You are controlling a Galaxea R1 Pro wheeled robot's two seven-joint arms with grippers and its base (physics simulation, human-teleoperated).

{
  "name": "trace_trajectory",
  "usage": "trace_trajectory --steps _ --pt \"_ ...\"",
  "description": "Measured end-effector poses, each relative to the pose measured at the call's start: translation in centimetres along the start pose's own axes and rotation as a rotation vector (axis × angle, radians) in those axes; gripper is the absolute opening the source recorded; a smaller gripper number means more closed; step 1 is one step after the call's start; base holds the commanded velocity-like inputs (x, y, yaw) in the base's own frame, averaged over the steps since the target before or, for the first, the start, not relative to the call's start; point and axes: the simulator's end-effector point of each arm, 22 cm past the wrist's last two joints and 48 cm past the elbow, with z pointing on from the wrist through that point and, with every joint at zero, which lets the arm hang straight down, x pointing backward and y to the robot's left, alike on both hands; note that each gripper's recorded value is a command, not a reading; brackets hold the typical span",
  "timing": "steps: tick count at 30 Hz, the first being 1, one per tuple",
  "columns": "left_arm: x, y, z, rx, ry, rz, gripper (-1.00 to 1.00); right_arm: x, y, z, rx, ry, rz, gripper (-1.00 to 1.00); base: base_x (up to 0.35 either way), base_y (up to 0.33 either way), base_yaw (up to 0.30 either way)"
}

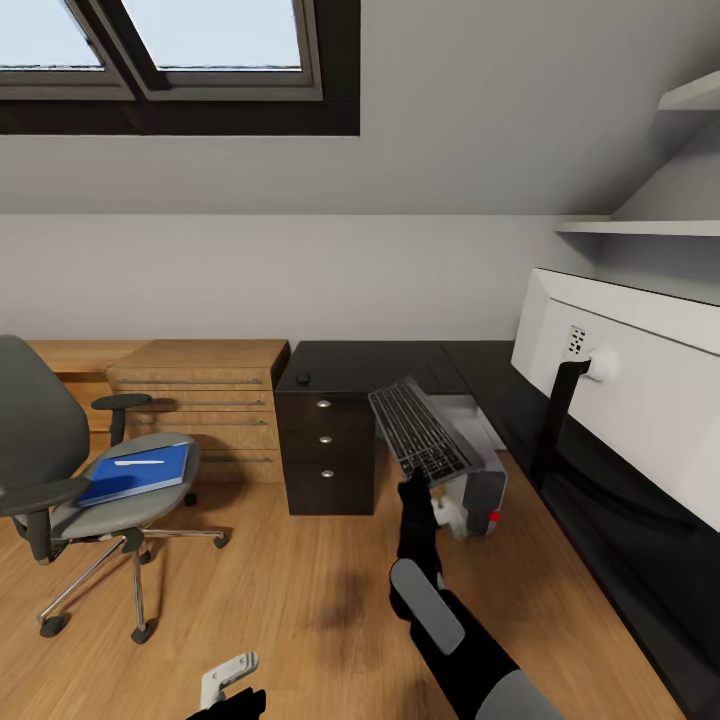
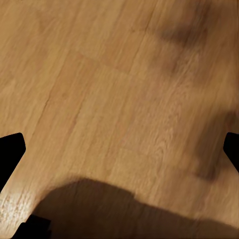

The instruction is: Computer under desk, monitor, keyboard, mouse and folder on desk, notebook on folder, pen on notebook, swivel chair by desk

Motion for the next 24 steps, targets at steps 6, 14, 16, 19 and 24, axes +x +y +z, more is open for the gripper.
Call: trace_trajectory --steps 6,14,16,19,24 --pt "0.1 -0.2 0.0 0.005 0.001 0.007 1.0 0.8 -1.8 -0.2 0.087 0.027 0.105 -1.0 0.0 0.003 0.0" --pt "0.0 0.0 0.0 0.002 -0.002 0.006 1.0 0.7 -1.5 -0.2 0.101 0.027 0.16 -1.0 0.214 0.203 0.0" --pt "-0.1 0.1 0.0 0.002 -0.002 0.006 1.0 0.5 -1.2 -0.2 0.089 0.021 0.161 -1.0 0.307 0.165 0.0" --pt "-0.1 0.1 0.0 0.001 -0.003 0.007 1.0 0.2 -0.5 -0.1 0.056 0.013 0.163 -1.0 0.315 0.15 0.0" --pt "-0.1 0.1 0.0 0.002 -0.003 0.008 1.0 0.1 -0.1 0.0 0.036 0.009 0.167 -1.0 0.325 0.066 0.0"
